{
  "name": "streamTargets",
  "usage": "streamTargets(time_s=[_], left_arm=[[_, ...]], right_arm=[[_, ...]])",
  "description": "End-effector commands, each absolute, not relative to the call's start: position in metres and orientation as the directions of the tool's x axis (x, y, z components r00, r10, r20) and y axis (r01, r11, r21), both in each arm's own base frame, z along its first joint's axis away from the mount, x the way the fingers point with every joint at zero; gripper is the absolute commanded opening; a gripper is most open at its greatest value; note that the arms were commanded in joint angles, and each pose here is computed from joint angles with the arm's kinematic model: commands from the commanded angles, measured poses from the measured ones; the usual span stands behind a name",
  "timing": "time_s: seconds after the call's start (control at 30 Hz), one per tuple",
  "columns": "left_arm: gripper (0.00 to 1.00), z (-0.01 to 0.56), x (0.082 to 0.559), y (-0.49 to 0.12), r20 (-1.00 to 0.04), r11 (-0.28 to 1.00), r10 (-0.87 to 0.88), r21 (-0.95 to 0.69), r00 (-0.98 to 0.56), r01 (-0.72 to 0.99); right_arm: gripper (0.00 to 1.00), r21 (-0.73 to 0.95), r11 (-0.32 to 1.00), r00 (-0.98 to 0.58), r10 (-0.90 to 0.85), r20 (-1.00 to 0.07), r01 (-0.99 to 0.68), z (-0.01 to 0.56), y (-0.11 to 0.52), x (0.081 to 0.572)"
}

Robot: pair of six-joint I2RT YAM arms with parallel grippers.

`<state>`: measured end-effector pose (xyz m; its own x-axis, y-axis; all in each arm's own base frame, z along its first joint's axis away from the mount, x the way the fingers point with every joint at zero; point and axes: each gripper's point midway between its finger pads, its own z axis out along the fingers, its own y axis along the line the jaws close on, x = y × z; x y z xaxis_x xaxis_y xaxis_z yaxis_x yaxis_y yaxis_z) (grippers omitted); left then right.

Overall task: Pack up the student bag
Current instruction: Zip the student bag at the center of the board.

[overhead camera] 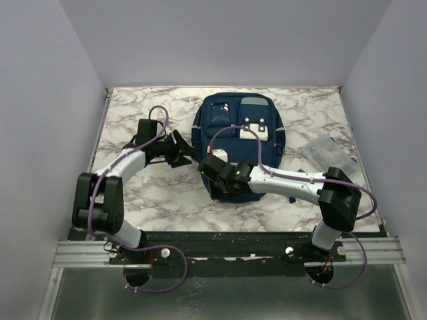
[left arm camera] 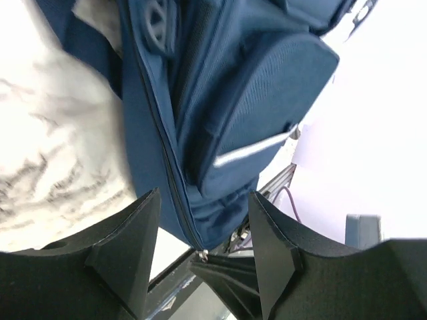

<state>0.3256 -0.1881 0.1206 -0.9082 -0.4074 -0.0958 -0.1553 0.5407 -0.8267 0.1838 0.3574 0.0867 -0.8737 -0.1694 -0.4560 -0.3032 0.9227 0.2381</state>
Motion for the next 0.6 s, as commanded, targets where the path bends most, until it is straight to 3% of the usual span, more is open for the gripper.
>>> streamTargets(time_s=[0.0, 0.17, 0.33, 0.37, 0.5, 0.57], left_arm=[[0.57, 0.109, 0.282, -0.203, -0.033, 0.518, -0.404, -0.832, -0.914, -0.199], [0.57, 0.089, 0.258, -0.224, 0.056, 0.501, -0.402, -0.822, -0.914, -0.271], [0.53, 0.090, 0.268, -0.247, 0.046, 0.512, -0.365, -0.824, -0.930, -0.242], [0.48, 0.091, 0.272, -0.249, 0.036, 0.515, -0.368, -0.824, -0.929, -0.236], [0.08, 0.091, 0.291, -0.235, -0.007, 0.522, -0.403, -0.823, -0.915, -0.223], [0.00, 0.091, 0.301, -0.220, -0.031, 0.519, -0.421, -0.828, -0.906, -0.213]], right_arm=[[0.00, 0.232, 0.875, -0.839, -0.286, -0.463, -0.426, 0.097, 0.366, 0.177], [0.00, 0.208, 0.869, -0.816, -0.304, -0.492, -0.450, 0.103, 0.366, 0.183], [0.00, 0.211, 0.853, -0.812, -0.336, -0.477, -0.477, 0.101, 0.371, 0.181], [0.00, 0.210, 0.852, -0.813, -0.341, -0.471, -0.479, 0.101, 0.371, 0.180], [0.00, 0.191, 0.857, -0.815, -0.353, -0.460, -0.479, 0.100, 0.364, 0.177], [0.00, 0.162, 0.872, -0.824, -0.355, -0.442, -0.462, 0.098, 0.353, 0.176]])
